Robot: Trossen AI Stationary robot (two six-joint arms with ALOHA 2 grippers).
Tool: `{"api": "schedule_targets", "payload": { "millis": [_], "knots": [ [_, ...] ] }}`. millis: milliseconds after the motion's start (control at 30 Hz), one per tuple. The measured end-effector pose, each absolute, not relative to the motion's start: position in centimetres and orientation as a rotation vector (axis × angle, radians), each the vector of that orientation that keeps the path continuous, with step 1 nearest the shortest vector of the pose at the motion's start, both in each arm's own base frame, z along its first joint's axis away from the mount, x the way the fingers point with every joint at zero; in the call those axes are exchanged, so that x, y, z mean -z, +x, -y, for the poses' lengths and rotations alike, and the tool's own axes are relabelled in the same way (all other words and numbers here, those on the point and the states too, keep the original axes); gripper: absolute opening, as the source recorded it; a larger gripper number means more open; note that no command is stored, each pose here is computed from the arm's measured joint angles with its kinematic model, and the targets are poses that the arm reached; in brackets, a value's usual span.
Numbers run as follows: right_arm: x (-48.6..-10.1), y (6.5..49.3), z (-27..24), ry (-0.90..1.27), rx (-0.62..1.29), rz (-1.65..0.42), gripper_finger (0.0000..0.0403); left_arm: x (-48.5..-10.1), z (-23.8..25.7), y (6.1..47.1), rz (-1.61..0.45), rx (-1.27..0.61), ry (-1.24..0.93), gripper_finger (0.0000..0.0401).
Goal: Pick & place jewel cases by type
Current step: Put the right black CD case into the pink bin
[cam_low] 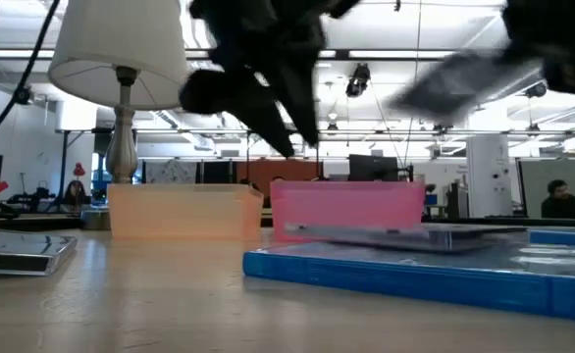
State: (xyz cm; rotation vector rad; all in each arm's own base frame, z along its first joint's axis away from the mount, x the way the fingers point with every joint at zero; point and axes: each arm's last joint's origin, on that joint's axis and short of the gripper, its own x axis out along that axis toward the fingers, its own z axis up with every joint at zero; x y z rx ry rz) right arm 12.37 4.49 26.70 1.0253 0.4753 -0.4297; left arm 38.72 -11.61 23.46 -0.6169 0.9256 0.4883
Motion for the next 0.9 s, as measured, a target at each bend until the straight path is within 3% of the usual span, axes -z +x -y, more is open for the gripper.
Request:
{"api": "schedule_targets", "payload": {
  "millis": [167,333,667,767,900],
  "knots": [
    [-26.2,15.5,-3.6,1.016,0.514,-0.335,0.0024,-26.3,10.4,35.2,-0.758,-0.578,-0.694,0.0117],
    [-24.3,19.5,-1.3,1.019,0.563,-0.354,0.0026,-28.3,9.2,31.1,-0.565,-0.482,-0.858,0.0117],
    [-19.6,24.9,6.9,1.243,0.574,-0.460,0.0033,-27.2,6.7,23.4,-0.412,-0.459,-1.022,0.0117],
    [-18.8,26.2,7.8,1.292,0.521,-0.547,0.0059,-26.8,6.3,21.8,-0.411,-0.447,-1.047,0.0117],
    [-18.1,27.8,7.8,1.303,0.514,-0.648,0.0124,-26.2,5.8,20.4,-0.404,-0.438,-1.059,0.0117]
  ]
}}
